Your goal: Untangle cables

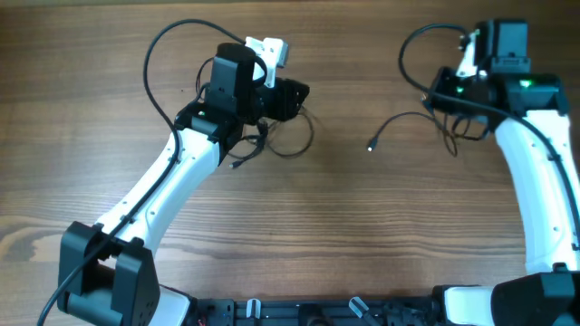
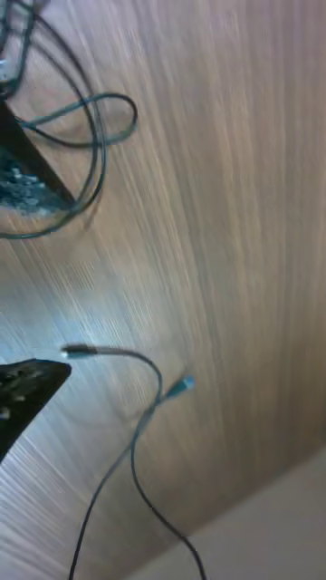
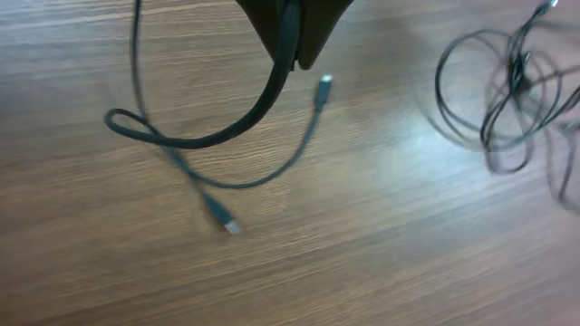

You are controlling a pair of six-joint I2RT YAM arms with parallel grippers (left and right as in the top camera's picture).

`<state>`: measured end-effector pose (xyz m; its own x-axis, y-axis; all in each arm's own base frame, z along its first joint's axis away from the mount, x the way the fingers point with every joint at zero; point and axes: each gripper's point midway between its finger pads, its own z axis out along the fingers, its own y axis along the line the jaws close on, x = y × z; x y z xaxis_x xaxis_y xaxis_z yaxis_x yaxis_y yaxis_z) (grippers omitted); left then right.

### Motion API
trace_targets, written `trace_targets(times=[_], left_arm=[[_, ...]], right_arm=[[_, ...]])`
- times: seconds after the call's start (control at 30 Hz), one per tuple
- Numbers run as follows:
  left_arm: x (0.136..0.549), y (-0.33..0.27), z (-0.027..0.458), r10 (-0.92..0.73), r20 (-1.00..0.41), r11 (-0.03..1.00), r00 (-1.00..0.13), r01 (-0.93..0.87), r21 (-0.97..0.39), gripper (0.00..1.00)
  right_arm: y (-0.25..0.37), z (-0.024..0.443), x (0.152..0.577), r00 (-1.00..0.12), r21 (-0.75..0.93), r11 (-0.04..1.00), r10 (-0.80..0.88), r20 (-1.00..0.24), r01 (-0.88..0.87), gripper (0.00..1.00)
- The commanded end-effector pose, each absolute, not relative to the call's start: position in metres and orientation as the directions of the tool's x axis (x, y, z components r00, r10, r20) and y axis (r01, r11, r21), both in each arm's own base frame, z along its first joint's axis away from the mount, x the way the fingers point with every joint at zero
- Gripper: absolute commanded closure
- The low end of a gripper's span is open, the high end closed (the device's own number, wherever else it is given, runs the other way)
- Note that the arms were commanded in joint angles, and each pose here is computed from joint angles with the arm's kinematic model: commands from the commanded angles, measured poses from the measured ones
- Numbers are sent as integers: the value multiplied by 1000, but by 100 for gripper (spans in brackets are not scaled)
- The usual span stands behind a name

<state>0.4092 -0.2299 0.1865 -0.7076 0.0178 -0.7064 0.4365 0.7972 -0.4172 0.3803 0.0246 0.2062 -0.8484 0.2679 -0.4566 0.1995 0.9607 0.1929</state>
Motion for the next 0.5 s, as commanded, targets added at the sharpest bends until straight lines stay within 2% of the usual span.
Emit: trace_targets(times=[0.0, 0.07, 0.2, 0.3, 0.33, 0.47], left_arm=[[413, -221, 185, 21, -711, 826, -703, 414, -384, 30], [411, -221, 177, 28, -693, 829, -720, 404, -386, 0], [406, -219, 155, 49, -637, 840, -769, 377, -391, 0], [403, -218, 141, 59, -605, 846, -794, 361, -392, 0], [403, -218, 141, 59, -605, 846, -794, 361, -392, 0], [402, -218, 140, 61, -598, 847, -799, 358, -393, 0]], right_arm=[[74, 202, 376, -883, 202, 978, 144, -447, 58, 96], [96, 204, 375, -877, 183, 983, 87, -473, -2, 96], [79, 227, 389, -824, 91, 994, 94, -559, 52, 96], [35, 290, 400, -716, 27, 983, 151, -682, 181, 96], [18, 324, 403, -663, 24, 977, 162, -730, 212, 96], [-59, 416, 392, -489, 25, 939, 202, -849, 344, 96]])
